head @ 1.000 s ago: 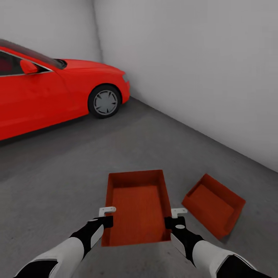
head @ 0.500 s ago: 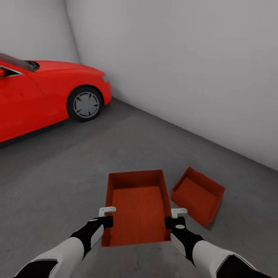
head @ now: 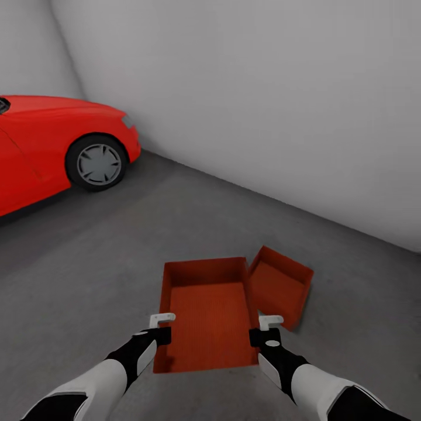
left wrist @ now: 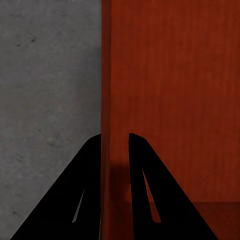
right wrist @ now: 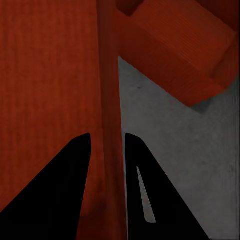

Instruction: Move the two storage containers from the living room to the garage. In the garage, place one container on the floor and stack the other container on top of it (either order is fine).

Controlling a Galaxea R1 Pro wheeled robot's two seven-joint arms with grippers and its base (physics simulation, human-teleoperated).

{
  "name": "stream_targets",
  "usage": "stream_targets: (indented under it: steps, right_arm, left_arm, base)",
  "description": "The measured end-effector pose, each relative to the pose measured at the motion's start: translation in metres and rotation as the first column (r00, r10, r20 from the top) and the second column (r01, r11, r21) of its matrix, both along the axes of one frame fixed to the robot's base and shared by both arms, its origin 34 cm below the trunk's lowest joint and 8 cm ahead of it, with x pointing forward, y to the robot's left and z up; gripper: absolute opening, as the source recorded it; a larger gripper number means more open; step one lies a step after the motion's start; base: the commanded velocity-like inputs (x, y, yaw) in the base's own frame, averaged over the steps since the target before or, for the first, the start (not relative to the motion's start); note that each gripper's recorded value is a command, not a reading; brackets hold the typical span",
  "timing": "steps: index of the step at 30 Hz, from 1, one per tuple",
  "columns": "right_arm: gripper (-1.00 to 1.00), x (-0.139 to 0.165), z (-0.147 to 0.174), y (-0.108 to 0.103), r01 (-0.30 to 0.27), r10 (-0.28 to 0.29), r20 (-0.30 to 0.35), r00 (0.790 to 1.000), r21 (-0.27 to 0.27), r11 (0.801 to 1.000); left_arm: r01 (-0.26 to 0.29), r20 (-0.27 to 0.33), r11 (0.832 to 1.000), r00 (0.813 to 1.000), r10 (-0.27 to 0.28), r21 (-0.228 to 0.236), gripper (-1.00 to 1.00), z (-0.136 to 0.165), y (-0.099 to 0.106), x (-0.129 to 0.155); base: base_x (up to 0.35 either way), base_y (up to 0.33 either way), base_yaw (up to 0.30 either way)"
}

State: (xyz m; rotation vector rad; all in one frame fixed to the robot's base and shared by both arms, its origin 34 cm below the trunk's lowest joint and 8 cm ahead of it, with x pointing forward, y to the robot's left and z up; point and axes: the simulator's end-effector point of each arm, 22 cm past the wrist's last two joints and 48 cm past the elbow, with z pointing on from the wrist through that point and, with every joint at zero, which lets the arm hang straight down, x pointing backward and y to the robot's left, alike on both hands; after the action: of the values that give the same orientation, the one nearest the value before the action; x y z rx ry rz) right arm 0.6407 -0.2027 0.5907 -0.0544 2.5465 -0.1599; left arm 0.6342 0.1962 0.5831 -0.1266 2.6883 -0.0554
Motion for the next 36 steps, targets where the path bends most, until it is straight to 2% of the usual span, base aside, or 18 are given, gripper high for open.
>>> stream_targets:
  steps: [27,36]
  right_arm:
    - [-1.0,0.0,-0.0001,-0.0003,0.0,0.0,0.0,1.0,0.0,1.0]
    - [-1.0,-0.0002,0.0004,0.0002,0.0,0.0,0.001,1.0,0.0,1.0]
  left_arm:
    - [-0.001,0.0,1.0,1.0,0.001,0.001,-1.0,0.0,-0.0003,-0.0001]
    - [0.0,0.001,1.0,1.0,0.0,-0.001,-1.0,0.0002,0.0002,-0.0004]
  base:
    - [0.001,0.0,-0.293]
    - [0.218,0.0,-0.079]
